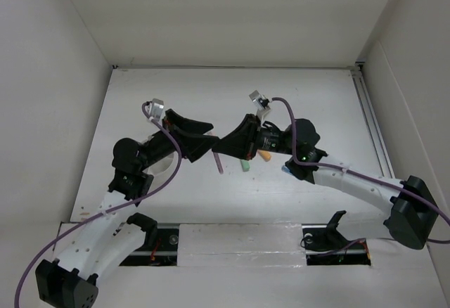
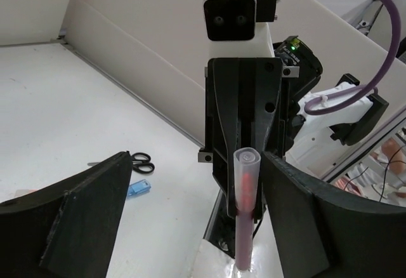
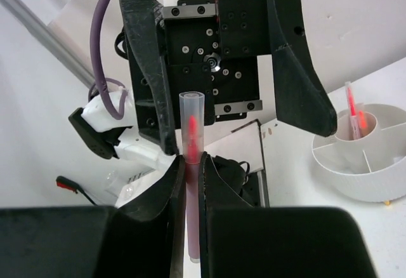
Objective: Sort the stationery into containers
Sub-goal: Place the pen in the storage box.
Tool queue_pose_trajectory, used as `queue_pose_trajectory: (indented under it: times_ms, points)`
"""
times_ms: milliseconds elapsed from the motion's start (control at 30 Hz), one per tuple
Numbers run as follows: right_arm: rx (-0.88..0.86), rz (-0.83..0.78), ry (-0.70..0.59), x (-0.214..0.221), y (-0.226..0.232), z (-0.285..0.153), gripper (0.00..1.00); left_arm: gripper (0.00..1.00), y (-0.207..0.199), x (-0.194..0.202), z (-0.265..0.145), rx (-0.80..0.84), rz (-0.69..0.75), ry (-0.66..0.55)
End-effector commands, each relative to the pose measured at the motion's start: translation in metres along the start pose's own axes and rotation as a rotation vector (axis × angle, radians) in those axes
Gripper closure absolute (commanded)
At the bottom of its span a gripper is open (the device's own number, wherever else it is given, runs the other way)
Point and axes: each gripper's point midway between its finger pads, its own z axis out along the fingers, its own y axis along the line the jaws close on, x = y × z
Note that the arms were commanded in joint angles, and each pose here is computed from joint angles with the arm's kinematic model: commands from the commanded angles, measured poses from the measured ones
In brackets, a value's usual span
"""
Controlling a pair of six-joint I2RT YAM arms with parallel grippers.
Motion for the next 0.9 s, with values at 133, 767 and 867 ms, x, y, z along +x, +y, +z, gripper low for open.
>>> queue_pose_trajectory:
  times_ms: [133,767,867]
  points:
    - [-0.084,-0.079,-0.034,-0.010,0.020,0.003,1.00,0.44,-0.017,-0.015,0.000,0.058,0.063,-0.050]
    - [-0.108,-0.060,-0.069,-0.022,0.021,0.018,1.00,1.00,-0.020,-0.011,0.008,0.091,0.016,0.007]
    - [-0.090,-0.058,-0.067,-0.020,0.014,0.020,0.95,1.00,-0.013,-0.017,0.010,0.050,0.035,-0.009]
